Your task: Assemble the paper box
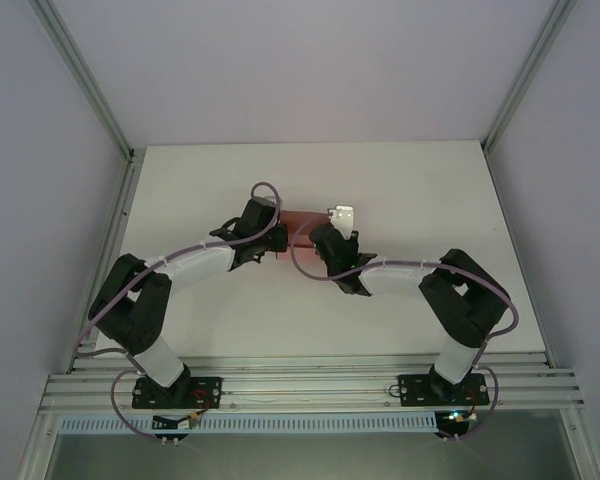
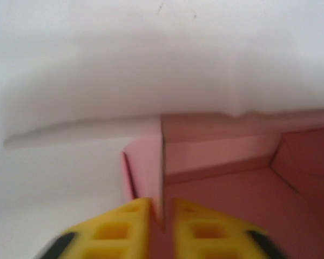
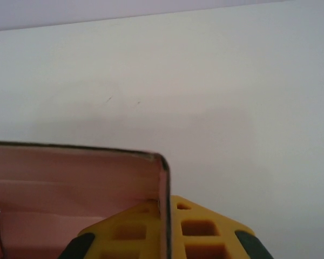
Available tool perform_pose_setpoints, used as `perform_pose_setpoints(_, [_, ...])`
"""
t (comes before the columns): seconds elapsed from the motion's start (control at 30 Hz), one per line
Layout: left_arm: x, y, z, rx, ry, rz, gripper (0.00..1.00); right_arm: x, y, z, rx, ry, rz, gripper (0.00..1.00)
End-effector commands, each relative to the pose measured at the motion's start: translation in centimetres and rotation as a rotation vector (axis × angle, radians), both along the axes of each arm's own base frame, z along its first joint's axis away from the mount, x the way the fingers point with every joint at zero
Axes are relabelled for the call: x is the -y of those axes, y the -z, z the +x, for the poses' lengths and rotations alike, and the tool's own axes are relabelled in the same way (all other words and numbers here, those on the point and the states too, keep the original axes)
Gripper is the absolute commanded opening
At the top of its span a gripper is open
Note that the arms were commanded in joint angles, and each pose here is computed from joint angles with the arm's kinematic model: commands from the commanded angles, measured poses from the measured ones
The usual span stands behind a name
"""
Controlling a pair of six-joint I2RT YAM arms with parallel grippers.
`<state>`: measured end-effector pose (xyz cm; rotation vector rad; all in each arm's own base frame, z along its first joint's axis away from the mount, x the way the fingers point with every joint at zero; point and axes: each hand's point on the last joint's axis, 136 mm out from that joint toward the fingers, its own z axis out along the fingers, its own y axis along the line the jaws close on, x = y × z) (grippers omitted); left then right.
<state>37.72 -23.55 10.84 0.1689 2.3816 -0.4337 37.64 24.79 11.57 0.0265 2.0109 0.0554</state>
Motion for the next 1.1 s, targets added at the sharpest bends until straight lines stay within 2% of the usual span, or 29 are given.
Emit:
perform_pose_setpoints(0.0, [0.6, -0.6, -2.3, -0.044, 0.035, -0.032, 0.38, -0.9, -0.9, -0.6, 0.052, -0.039, -0.002, 0.07])
perform_pose_setpoints(0.07, [0.3, -1.5, -2.6, -0.042, 0.031, -0.038, 0.43, -1.1, -0.6, -1.1, 0.06, -0.057, -0.031, 0.07])
perform_pose_setpoints(0.2, [-1.4, -2.3, -3.7, -0.06, -0.017, -0.004, 0.65, -1.3, 0.1, -2.0, 0.071, -0.072, -0.084, 0.07])
perform_pose_setpoints(0.33, [-4.8, -2.8, -5.2, -0.077, -0.13, 0.075, 0.81, -1.2, 0.6, -2.6, 0.077, -0.076, -0.095, 0.07])
perform_pose_setpoints(0.37, [-5.8, -3.2, -5.7, -0.079, -0.171, 0.086, 0.88, -1.4, 0.6, -2.7, 0.085, -0.083, -0.092, 0.07])
perform_pose_setpoints(0.47, [-7.6, -5.0, -6.8, -0.063, -0.262, 0.062, 1.0, -2.0, 0.6, -3.3, 0.114, -0.121, -0.113, 0.08])
perform_pose_setpoints(0.63, [-7.9, -9.5, -6.9, 0.03, -0.307, -0.103, 1.0, -3.2, 0.7, -4.4, 0.16, -0.19, -0.152, 0.09])
perform_pose_setpoints(0.73, [-7.7, -10.5, -5.7, 0.053, -0.346, -0.245, 1.0, -3.7, 1.0, -5.0, 0.189, -0.218, -0.171, 0.1])
perform_pose_setpoints(0.9, [-9.5, -7.1, -2.6, -0.086, -0.445, -0.246, 1.0, -4.3, 1.4, -5.7, 0.205, -0.244, -0.171, 0.12])
perform_pose_setpoints(1.07, [-7.6, -2.1, -1.6, -0.242, -0.348, -0.213, 1.0, -5.0, 1.7, -6.1, 0.203, -0.268, -0.198, 0.15])
